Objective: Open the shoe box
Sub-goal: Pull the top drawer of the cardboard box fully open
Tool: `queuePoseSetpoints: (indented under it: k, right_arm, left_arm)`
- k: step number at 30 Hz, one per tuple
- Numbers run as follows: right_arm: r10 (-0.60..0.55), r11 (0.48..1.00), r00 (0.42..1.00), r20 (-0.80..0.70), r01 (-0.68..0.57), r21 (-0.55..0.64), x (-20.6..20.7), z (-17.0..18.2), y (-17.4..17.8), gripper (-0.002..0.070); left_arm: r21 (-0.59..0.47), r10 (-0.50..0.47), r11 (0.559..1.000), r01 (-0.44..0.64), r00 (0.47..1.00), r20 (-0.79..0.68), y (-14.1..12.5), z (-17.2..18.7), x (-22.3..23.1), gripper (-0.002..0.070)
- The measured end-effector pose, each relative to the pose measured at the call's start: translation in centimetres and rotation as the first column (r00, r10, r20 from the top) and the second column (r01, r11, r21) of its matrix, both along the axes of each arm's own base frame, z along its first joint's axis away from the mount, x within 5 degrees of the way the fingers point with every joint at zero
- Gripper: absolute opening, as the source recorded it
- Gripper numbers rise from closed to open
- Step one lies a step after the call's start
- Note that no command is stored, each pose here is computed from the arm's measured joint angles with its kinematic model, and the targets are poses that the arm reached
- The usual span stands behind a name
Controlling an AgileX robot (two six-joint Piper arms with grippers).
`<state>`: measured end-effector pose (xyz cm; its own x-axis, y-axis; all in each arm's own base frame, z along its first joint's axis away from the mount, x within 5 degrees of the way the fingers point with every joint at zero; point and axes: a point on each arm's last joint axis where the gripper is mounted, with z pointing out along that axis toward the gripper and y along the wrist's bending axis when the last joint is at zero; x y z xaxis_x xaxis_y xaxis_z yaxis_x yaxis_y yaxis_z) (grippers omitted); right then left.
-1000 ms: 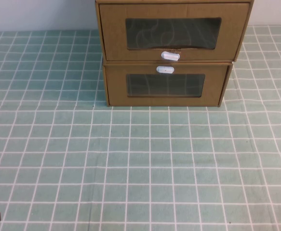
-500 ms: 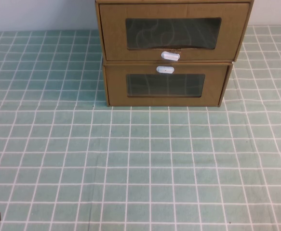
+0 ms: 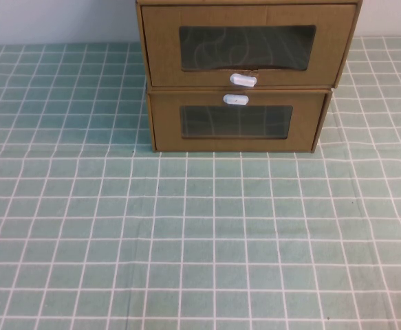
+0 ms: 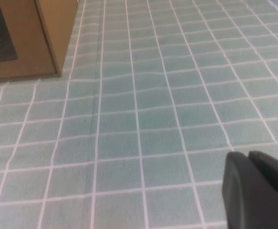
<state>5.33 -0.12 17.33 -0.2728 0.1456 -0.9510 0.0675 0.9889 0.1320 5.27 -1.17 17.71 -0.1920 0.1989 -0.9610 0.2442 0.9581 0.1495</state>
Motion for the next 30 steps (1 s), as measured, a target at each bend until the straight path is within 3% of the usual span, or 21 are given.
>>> queuePoseSetpoints:
  k: [6,9,13,17,22,27,30]
  right_arm:
    - [-0.005,1.000,0.972,0.235,0.007,-0.008,0.4,2.1,-0.1,-0.0013]
    - [-0.008,1.000,0.892,0.451,0.016,-0.014,0.2,4.2,-0.1,-0.0013]
    - [-0.007,0.999,0.651,0.759,0.033,-0.019,-1.1,7.5,-0.2,-0.0013]
    - [-0.002,0.999,0.383,0.924,0.047,-0.018,-3.0,9.6,-0.1,-0.0013]
    - [-0.003,0.998,0.125,0.992,0.058,-0.004,-5.2,10.8,-0.2,-0.0013]
    - [-0.048,0.999,-0.010,0.999,0.000,0.048,-6.8,13.7,-0.4,-0.0013]
    - [-0.051,0.991,0.015,0.999,-0.124,0.053,-7.8,17.0,-0.1,-0.0013]
  left_arm:
    - [-0.051,0.013,0.999,0.000,0.970,0.241,0.0,2.2,0.3,-0.0005]
    - [-0.099,0.033,0.995,0.010,0.903,0.428,0.1,4.1,0.1,-0.0005]
    - [-0.174,0.078,0.983,0.051,0.746,0.662,0.4,6.6,-0.9,-0.0005]
    - [-0.207,0.113,0.974,0.088,0.606,0.788,0.6,8.1,-1.9,-0.0005]
    - [-0.226,0.132,0.967,0.114,0.535,0.834,0.7,8.7,-2.5,-0.0005]
    - [-0.332,0.187,0.908,0.256,0.463,0.867,1.0,10.0,-3.4,-0.0005]
    - [-0.358,0.202,0.883,0.304,0.444,0.873,1.2,12.0,-4.1,-0.0005]
